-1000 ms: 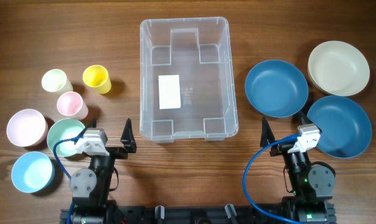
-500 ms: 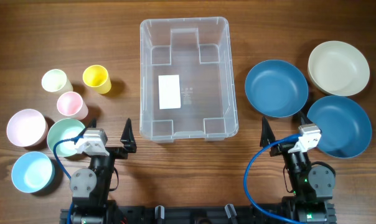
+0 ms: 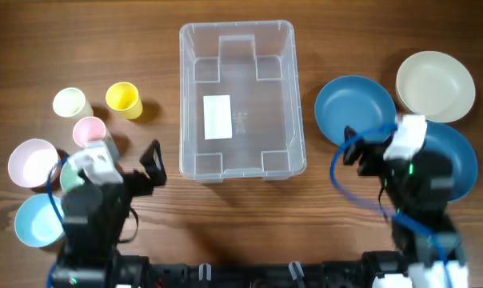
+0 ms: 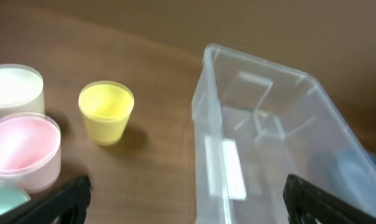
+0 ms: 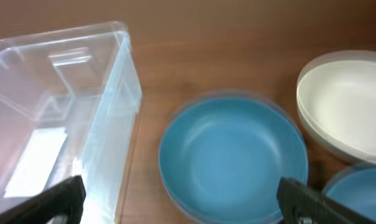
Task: Pack container
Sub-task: 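Move both grippers out from rest toward the tableware on each side, then grasp the rim of the teal plate with the right gripper and lift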
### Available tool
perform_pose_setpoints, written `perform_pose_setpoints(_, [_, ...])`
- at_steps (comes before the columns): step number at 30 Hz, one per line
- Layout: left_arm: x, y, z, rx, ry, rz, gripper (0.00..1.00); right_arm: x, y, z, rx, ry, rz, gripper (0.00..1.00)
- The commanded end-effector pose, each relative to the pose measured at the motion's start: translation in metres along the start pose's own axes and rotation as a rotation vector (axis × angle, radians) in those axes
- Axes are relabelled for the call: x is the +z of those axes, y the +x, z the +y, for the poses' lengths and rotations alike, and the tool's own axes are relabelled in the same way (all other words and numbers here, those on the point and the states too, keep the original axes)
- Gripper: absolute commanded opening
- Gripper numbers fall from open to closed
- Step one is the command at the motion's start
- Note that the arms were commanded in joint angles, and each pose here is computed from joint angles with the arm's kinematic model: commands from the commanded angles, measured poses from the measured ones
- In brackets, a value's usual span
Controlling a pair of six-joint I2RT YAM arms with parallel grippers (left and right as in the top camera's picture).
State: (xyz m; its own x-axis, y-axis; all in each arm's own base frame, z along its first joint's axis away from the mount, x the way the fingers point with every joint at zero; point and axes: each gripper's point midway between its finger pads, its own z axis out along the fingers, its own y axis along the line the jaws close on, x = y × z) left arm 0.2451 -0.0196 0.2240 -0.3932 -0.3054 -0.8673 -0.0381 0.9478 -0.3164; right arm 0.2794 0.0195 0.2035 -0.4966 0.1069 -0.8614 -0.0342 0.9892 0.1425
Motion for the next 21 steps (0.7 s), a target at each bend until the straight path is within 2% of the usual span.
perform_pose_setpoints(1, [0.007, -0.018, -0.004, -0.023, -0.065, 0.170, 1.00, 0.014, -0.024, 0.001, 0.025, 0.026, 0.159, 1.00])
perform_pose_setpoints(5, [0.016, -0.021, -0.005, -0.034, -0.157, 0.440, 1.00, 0.027, -0.029, 0.003, 0.002, 0.031, 0.435, 1.00])
perform_pose_setpoints(8, [0.016, -0.020, -0.004, -0.040, -0.195, 0.548, 1.00, 0.027, -0.026, 0.008, 0.016, 0.010, 0.509, 1.00])
perform_pose_setpoints(10, [0.020, -0.018, -0.003, -0.040, -0.200, 0.557, 1.00, 0.028, -0.027, 0.007, 0.016, 0.016, 0.504, 1.00])
perform_pose_setpoints(15, [0.031, -0.017, -0.002, -0.041, -0.204, 0.566, 1.00, 0.042, -0.038, -0.058, 0.102, 0.297, 0.447, 1.00])
perform_pose_setpoints(18, [0.037, -0.016, -0.002, -0.042, -0.205, 0.573, 1.00, 0.071, -0.022, -0.102, 0.210, 0.331, 0.492, 1.00])
perform_pose_setpoints(21, [0.039, -0.014, -0.001, -0.042, -0.209, 0.582, 1.00, 0.108, 0.011, -0.129, 0.218, 0.369, 0.591, 0.99])
